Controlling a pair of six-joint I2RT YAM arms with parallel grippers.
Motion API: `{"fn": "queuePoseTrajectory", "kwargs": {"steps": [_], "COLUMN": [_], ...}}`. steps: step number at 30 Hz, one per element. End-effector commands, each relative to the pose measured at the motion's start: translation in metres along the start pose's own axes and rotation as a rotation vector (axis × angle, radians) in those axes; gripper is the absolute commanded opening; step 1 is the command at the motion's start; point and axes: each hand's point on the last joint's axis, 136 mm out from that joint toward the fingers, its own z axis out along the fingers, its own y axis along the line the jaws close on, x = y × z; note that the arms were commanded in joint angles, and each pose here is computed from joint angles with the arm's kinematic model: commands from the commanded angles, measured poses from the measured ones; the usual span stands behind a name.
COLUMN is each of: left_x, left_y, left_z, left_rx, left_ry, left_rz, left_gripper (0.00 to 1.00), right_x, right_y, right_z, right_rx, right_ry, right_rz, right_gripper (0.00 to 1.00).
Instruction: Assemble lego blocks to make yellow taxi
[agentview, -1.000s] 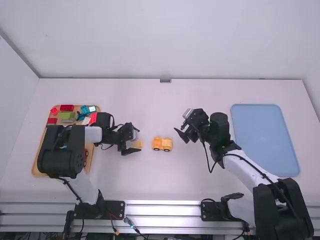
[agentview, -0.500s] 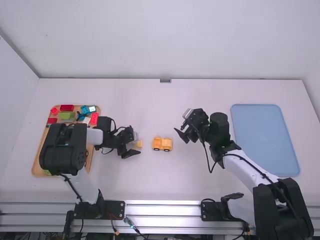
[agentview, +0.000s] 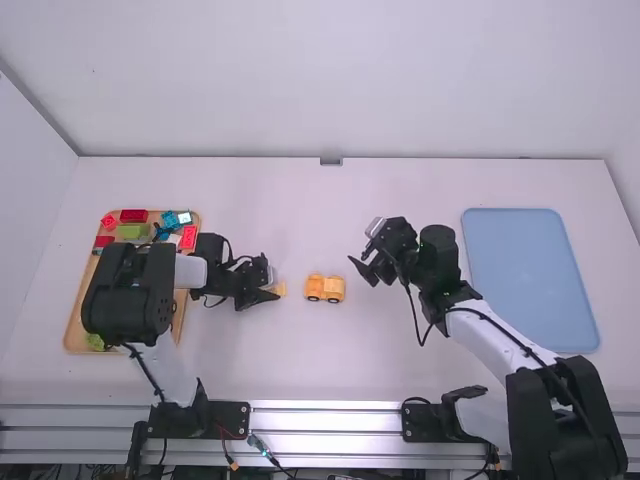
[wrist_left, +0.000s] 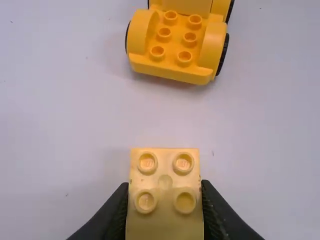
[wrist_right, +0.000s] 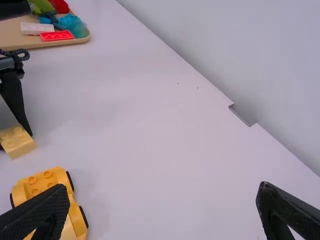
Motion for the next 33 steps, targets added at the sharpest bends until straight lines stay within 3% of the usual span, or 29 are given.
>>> {"fn": "queuePoseTrajectory", "kwargs": {"steps": [1,8,15,18,22,26,33], "left_x": [0.001,-0.018,-0.045,-0.057,-0.066,-0.074,-0.084], "left_y": [0.0,0.009,0.02,0.021,0.022,0.018,0.008], "left_z": [0.003,-0.001,-0.011,-0.011,-0.006,0.001,0.009], "left_rx": [0.008,0.01,0.037,0.063,0.078,0.103,0.146], "left_ry": [-0.004,-0.081,-0.164,-0.185,-0.192,-0.189,-0.189], "left_rz": [0.01,0.015,0.004,0.011,0.032,0.035,0.051], "left_gripper": [0.21,0.27,0.29,0.28,0.28,0.29,0.31], "right_x": [-0.003,0.009,0.028,0.045,0.06,0.07,0.096], "right_y": [0.003,0.01,0.051,0.079,0.101,0.118,0.121], "right_z": [-0.002,-0.003,-0.002,0.003,0.017,0.03,0.053], "right_rx": [-0.007,-0.035,-0.318,-0.474,-0.557,-0.593,-0.542], "right_ry": [-0.012,0.034,-0.027,-0.071,-0.097,-0.096,-0.024], "right_rz": [-0.002,0.031,0.013,-0.016,-0.037,-0.059,-0.071], "right_gripper": [0.99,0.99,0.99,0.99,0.99,0.99,0.99]}}
